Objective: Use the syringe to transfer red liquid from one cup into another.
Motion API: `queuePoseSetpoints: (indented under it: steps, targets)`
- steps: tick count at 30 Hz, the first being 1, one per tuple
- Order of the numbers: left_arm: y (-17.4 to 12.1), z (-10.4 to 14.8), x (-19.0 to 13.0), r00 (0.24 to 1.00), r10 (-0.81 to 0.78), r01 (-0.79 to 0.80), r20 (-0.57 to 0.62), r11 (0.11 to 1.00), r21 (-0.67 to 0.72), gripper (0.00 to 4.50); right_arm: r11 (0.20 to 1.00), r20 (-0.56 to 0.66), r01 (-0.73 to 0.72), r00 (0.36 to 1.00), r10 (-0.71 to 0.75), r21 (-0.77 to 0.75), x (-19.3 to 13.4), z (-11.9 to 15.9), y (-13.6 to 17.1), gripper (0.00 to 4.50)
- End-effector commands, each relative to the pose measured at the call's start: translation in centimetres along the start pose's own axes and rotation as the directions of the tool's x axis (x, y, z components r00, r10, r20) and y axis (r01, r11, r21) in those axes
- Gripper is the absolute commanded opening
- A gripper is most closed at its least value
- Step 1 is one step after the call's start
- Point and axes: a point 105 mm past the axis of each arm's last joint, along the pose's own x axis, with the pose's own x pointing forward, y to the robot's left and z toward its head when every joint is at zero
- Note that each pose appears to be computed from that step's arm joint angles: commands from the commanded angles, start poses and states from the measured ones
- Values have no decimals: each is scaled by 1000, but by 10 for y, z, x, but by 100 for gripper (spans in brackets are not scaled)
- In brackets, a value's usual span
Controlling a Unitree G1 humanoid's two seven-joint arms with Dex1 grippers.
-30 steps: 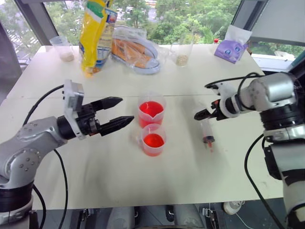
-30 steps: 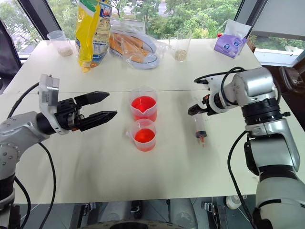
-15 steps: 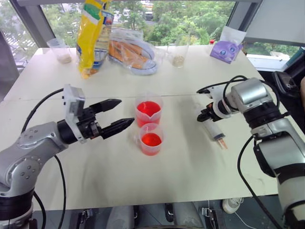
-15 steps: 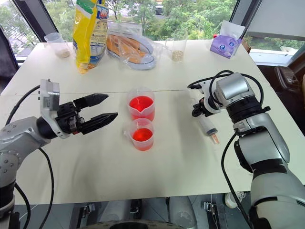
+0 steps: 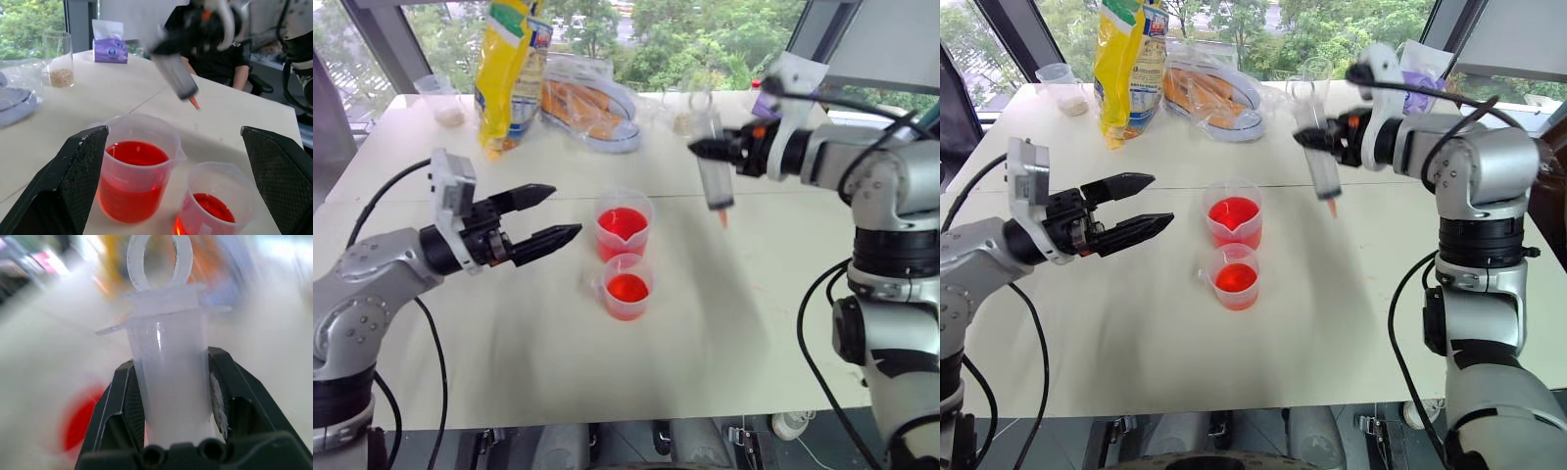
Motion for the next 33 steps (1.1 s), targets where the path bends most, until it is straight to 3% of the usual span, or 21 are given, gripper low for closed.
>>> queuePoseSetpoints:
  steps: [1, 5, 9, 20, 33]
  targets:
    - [2, 10, 2, 1000, -30, 29, 2, 999, 46, 450, 993, 273, -105, 955, 117, -60, -5, 41, 27, 141]
    - [6, 16, 4, 999, -43, 43, -6, 997, 61, 450, 975, 438, -214, 872, 218, -58, 5, 47, 52, 141]
    - [8, 20, 5, 999, -48, 48, -11, 996, 69, 450, 971, 493, -233, 840, 227, -51, 23, 27, 59, 141]
    - [11, 34, 12, 999, -51, 49, 18, 995, 86, 450, 979, 435, -189, 877, 204, -79, 50, -53, 61, 141]
    - [35, 51, 52, 996, -39, 27, 79, 989, 144, 450, 972, 383, -193, 895, 229, -131, 55, -79, 73, 141]
